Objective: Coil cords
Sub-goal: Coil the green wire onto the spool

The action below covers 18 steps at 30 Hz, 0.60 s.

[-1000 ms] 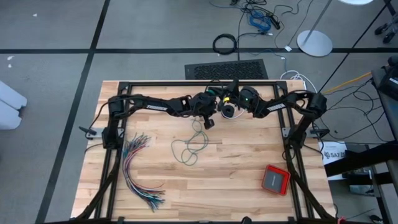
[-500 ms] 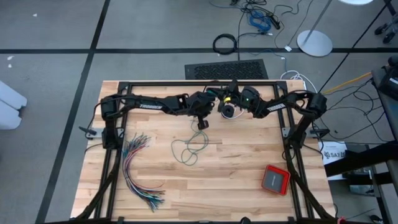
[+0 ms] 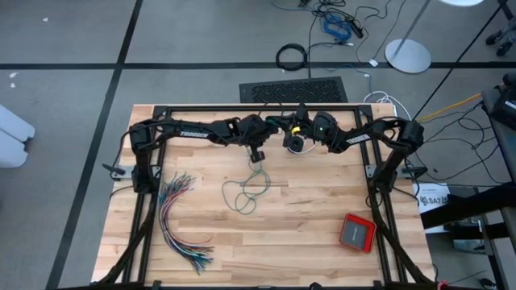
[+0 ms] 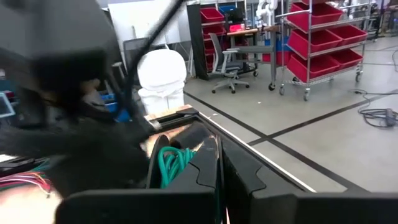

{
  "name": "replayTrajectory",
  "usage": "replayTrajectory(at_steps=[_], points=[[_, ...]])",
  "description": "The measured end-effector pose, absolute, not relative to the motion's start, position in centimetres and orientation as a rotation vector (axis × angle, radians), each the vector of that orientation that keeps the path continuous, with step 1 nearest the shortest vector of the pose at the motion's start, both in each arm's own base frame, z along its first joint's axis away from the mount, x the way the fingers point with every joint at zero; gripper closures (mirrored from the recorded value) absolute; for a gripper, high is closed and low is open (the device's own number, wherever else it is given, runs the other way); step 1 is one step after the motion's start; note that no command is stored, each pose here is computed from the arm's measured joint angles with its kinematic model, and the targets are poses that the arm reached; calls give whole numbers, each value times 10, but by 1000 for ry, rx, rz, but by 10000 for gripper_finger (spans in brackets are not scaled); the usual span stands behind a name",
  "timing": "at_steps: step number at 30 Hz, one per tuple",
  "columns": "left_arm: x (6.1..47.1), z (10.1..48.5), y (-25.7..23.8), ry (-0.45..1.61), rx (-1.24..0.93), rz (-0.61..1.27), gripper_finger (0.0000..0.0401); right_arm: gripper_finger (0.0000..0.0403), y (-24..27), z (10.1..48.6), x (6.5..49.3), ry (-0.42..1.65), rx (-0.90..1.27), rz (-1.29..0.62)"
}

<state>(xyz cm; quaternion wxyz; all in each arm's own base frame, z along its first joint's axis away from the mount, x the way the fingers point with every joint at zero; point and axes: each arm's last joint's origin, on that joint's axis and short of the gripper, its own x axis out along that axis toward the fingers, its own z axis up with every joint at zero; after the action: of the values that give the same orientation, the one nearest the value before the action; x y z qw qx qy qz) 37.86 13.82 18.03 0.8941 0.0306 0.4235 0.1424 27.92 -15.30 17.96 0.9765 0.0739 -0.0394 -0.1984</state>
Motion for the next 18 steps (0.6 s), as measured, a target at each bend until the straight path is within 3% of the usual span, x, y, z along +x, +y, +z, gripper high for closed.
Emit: replayTrajectory(at_steps=[18], points=[[343,142,167,781,-104,288,401,403,-151,185,278,-92,151,-367]])
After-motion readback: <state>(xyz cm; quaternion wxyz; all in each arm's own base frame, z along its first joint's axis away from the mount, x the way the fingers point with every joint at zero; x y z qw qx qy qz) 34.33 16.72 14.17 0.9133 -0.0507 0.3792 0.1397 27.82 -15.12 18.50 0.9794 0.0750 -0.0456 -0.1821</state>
